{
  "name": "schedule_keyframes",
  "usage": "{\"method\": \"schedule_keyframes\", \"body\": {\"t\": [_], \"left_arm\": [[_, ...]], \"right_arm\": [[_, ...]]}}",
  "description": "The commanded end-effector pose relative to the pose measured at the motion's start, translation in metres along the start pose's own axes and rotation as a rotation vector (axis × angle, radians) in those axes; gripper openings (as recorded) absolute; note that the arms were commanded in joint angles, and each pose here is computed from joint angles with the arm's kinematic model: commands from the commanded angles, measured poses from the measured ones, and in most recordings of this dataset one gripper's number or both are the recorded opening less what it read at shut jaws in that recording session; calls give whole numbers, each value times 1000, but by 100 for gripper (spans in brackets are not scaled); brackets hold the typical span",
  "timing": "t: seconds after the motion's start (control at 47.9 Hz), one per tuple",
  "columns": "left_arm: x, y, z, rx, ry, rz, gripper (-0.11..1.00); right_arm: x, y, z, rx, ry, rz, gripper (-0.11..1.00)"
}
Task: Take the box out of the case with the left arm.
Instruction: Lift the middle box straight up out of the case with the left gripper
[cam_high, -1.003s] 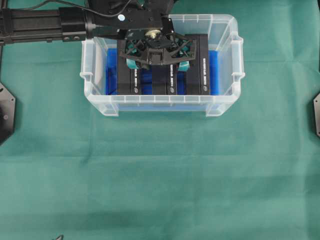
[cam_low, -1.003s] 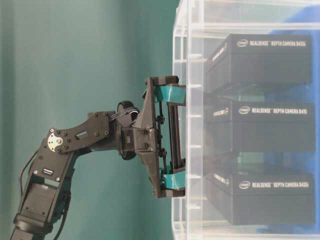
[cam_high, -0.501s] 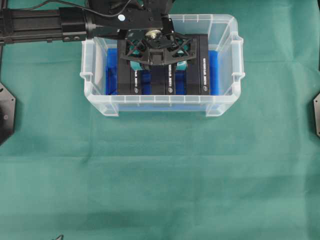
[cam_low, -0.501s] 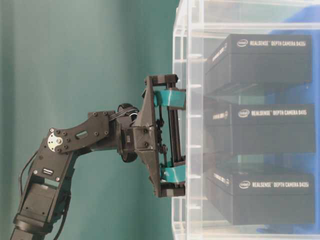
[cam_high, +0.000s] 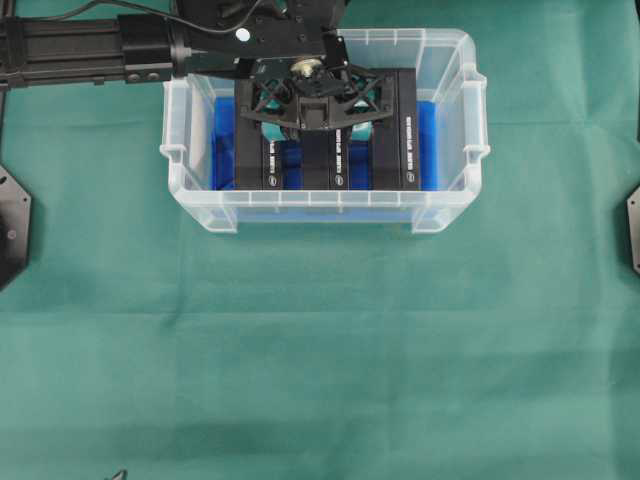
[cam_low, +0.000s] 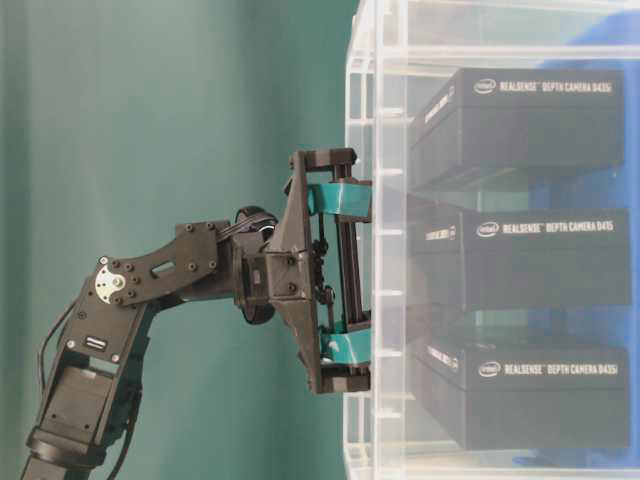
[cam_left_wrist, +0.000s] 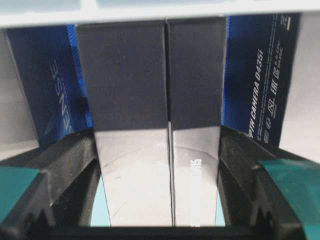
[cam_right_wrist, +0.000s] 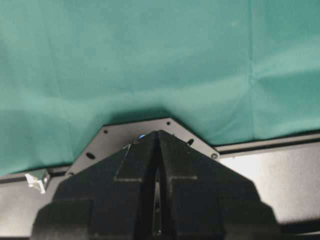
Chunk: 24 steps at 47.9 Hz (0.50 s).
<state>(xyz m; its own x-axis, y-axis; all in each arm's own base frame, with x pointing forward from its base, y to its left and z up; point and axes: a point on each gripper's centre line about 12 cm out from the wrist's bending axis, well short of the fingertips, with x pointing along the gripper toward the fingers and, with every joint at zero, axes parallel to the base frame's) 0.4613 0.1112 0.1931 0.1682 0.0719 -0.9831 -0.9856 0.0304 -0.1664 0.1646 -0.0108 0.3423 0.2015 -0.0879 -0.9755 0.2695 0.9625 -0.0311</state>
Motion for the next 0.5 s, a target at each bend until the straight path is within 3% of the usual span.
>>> {"method": "schedule_keyframes", "body": {"t": [0.0, 0.23, 0.481], "left_arm": [[-16, -6, 2, 0, -10, -45, 59], [-29, -6, 1, -2, -7, -47, 59], [-71, -8, 4, -7, -3, -28, 59]], "right_arm": [[-6, 0, 2, 2, -20, 3, 0], [-6, 0, 2, 2, -20, 3, 0], [-7, -1, 2, 2, -23, 3, 0]]}}
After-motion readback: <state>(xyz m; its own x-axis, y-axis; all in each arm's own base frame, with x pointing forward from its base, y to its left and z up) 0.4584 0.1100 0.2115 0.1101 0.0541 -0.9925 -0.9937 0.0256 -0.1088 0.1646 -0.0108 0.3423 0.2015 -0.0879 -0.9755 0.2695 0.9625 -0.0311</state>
